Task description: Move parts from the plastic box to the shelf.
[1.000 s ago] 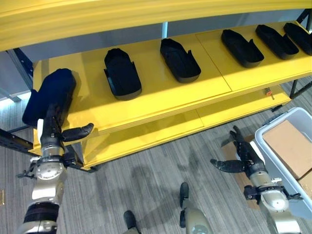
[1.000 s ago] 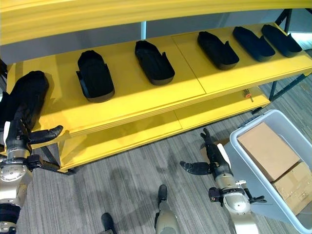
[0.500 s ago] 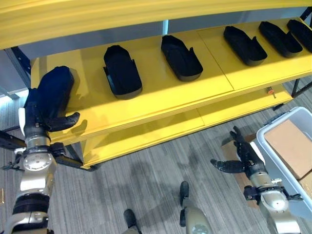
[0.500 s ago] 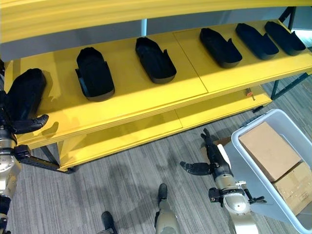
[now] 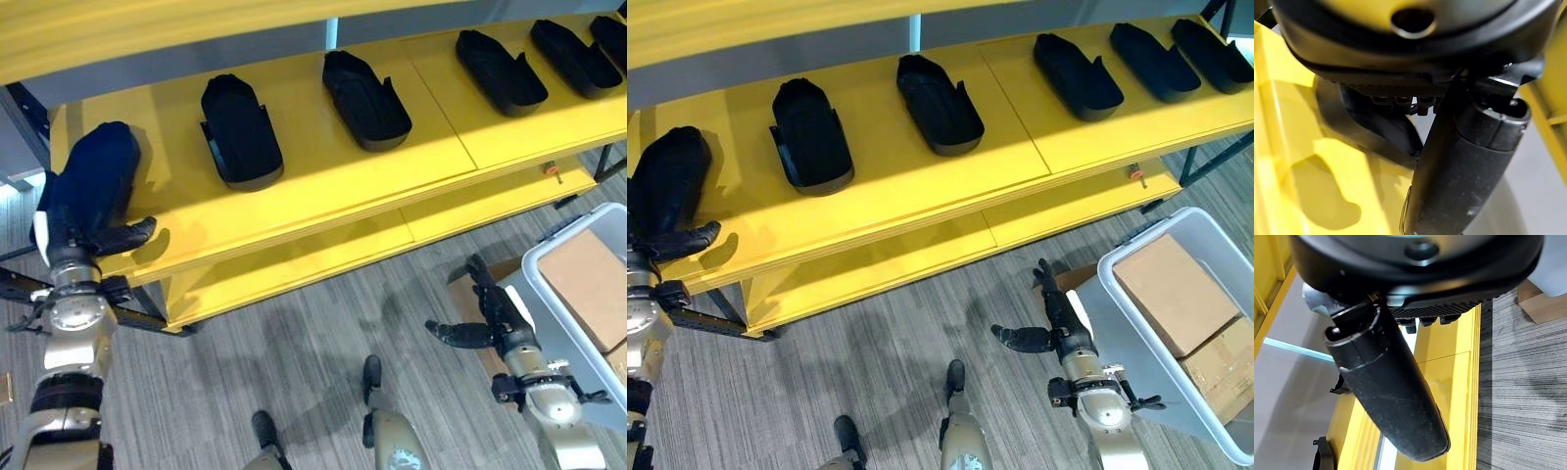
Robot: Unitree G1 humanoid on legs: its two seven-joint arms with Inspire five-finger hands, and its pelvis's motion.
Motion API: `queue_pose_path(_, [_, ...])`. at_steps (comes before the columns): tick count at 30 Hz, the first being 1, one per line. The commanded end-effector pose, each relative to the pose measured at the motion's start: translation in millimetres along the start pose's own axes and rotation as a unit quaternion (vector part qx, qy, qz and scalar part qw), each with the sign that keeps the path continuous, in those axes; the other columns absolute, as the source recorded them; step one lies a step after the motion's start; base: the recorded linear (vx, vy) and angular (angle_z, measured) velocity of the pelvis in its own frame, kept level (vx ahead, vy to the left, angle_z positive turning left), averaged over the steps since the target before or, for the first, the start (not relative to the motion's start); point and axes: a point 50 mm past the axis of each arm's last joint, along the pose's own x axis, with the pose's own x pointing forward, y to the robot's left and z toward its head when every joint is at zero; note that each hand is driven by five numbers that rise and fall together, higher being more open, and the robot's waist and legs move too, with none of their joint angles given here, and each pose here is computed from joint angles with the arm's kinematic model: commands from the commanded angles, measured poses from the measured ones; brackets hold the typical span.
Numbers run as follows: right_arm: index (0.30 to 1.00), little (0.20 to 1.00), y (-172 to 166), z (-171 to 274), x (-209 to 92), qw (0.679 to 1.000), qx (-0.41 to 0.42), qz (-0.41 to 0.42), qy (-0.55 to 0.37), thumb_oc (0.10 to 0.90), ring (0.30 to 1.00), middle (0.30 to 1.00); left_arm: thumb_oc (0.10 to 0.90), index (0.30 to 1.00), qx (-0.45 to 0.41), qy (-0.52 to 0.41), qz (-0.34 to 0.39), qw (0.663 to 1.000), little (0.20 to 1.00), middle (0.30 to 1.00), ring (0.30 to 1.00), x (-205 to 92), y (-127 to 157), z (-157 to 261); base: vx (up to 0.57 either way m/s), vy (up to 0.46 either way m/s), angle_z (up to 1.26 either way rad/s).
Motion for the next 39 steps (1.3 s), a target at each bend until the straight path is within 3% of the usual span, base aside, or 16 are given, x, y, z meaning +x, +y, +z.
queue_pose_path(1, [1.0,1.0,-24.6,50.1,16.9,0.991,-0.017,-0.044,-0.129,0.9,1.0,1.0,0.9,1.0,-0.01,-0.147,0.061,0.987,1.0,1.0,1.0,26.1,32.2,80.6,-0.02,0.018,0.04])
queue_pose_path(15, [1.0,1.0,-21.3,44.8,12.9,0.992,-0.011,-0.041,-0.118,0.9,1.0,1.0,0.9,1.0,-0.01,-0.067,0.033,0.997,1.0,1.0,1.0,21.9,8.8,39.4,-0.01,0.007,-0.05])
queue_pose_path(39, [1.0,1.0,-20.0,44.0,15.0,0.993,-0.008,-0.039,-0.113,0.9,1.0,1.0,0.9,1.0,-0.102,-0.075,0.019,0.992,1.0,1.0,1.0,18.6,-5.8,42.7,0.0,-0.007,-0.01])
